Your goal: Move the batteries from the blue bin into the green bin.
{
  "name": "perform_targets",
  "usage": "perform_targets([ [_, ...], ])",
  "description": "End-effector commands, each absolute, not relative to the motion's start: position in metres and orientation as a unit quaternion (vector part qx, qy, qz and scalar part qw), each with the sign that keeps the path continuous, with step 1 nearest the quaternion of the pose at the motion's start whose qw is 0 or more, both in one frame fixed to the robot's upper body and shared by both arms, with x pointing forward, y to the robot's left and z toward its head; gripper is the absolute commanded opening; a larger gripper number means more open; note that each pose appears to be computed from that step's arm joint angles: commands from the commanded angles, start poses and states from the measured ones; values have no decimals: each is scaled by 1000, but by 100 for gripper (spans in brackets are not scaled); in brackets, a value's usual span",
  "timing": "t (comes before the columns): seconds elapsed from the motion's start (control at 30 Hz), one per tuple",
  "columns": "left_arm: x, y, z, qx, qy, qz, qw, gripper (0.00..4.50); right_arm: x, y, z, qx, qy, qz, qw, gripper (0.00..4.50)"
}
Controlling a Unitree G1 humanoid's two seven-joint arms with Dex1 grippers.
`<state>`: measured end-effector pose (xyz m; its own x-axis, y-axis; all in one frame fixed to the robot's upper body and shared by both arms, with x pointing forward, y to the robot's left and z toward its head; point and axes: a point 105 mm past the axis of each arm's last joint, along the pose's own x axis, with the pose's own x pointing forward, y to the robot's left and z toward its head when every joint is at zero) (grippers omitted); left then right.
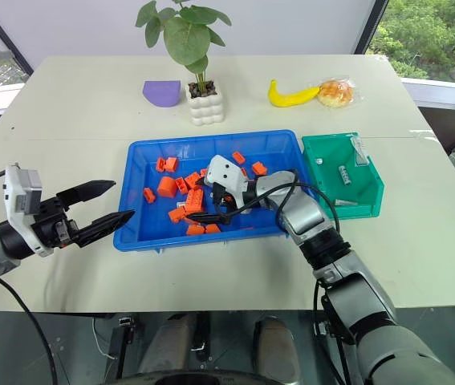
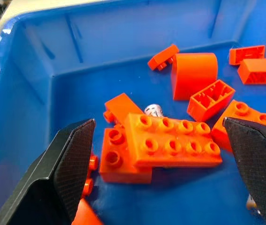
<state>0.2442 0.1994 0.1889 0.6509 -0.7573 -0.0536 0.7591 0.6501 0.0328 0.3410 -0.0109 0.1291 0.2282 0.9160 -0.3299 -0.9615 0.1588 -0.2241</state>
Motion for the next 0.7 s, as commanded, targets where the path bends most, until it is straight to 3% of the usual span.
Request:
perform_targets([
  [0.03,242,197,201,40,-11,-421,906,450,347,-4,141,-206,32,618,758,448],
  [0.3,243,195,202,40,-17,-419,907,450,350,-6,128,-215,53,621,752,448],
  [0.4,243,195,203,39,-18,-416,908,450,350,-7,127,-214,55,622,751,369],
  [0.53,243,195,203,39,-21,-414,909,450,350,-7,127,-214,54,623,751,173],
  [0.6,244,195,204,39,-22,-413,910,450,351,-6,129,-215,49,620,753,101],
  [0.7,244,195,204,39,-23,-412,910,450,354,-5,137,-217,35,613,758,101],
])
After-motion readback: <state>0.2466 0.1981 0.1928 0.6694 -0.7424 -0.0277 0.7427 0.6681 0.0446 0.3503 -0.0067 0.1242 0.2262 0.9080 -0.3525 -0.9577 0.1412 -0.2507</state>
